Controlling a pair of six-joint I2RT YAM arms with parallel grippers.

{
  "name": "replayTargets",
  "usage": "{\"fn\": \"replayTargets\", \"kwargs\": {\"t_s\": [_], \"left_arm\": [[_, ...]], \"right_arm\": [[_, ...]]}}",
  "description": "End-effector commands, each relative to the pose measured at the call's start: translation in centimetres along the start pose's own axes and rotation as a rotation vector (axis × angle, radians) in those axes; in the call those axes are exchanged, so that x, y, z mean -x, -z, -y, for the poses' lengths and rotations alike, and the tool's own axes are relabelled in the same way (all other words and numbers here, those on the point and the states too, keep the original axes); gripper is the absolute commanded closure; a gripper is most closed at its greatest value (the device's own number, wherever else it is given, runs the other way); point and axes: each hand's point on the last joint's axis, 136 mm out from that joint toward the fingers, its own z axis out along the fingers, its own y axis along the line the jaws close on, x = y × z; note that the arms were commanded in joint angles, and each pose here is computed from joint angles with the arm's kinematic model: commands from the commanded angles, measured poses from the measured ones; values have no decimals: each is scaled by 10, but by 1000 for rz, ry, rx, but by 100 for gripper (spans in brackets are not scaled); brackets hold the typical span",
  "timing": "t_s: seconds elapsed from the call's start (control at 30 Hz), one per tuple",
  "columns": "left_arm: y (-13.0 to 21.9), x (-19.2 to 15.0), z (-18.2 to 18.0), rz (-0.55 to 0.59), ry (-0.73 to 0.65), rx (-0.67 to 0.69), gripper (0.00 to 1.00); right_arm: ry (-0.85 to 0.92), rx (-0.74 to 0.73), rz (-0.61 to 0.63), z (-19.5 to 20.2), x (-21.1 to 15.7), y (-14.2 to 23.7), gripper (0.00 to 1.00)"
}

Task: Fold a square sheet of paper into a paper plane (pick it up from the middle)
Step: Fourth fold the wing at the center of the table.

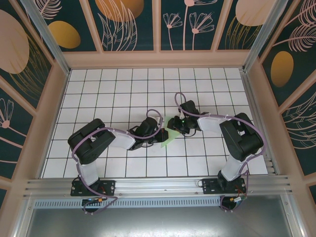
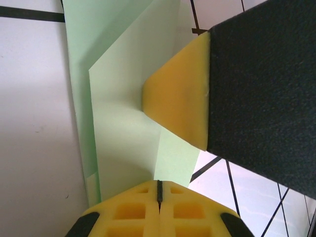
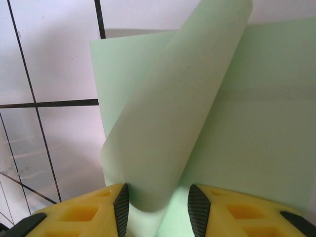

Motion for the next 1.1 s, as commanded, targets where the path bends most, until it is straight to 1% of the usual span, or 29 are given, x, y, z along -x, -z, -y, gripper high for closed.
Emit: {"fn": "replayTargets", "kwargs": {"t_s": [0.0,0.6,0.7,0.77,0.87,1.0,1.07], "left_arm": [[-4,-6,-10,-16,4,48,95],[-4,-13,-23,-30,29,93,97],[-5,-16,-27,-43,33,104,99],[-5,-21,-31,-61,39,114,100],[-4,-32,-42,-90,47,138,100],[-1,-47,-56,-124,59,165,100],[1,-52,-60,-135,62,172,100]], "right_arm": [[-50,-327,-141,94,-53,-23,56],[-55,-336,-146,95,-56,-24,57],[-57,-315,-144,89,-54,-22,57],[-53,-283,-135,78,-49,-19,57],[-24,-215,-88,49,-30,-6,59],[31,-82,10,-2,0,25,60],[53,-35,62,-21,13,42,60]]}}
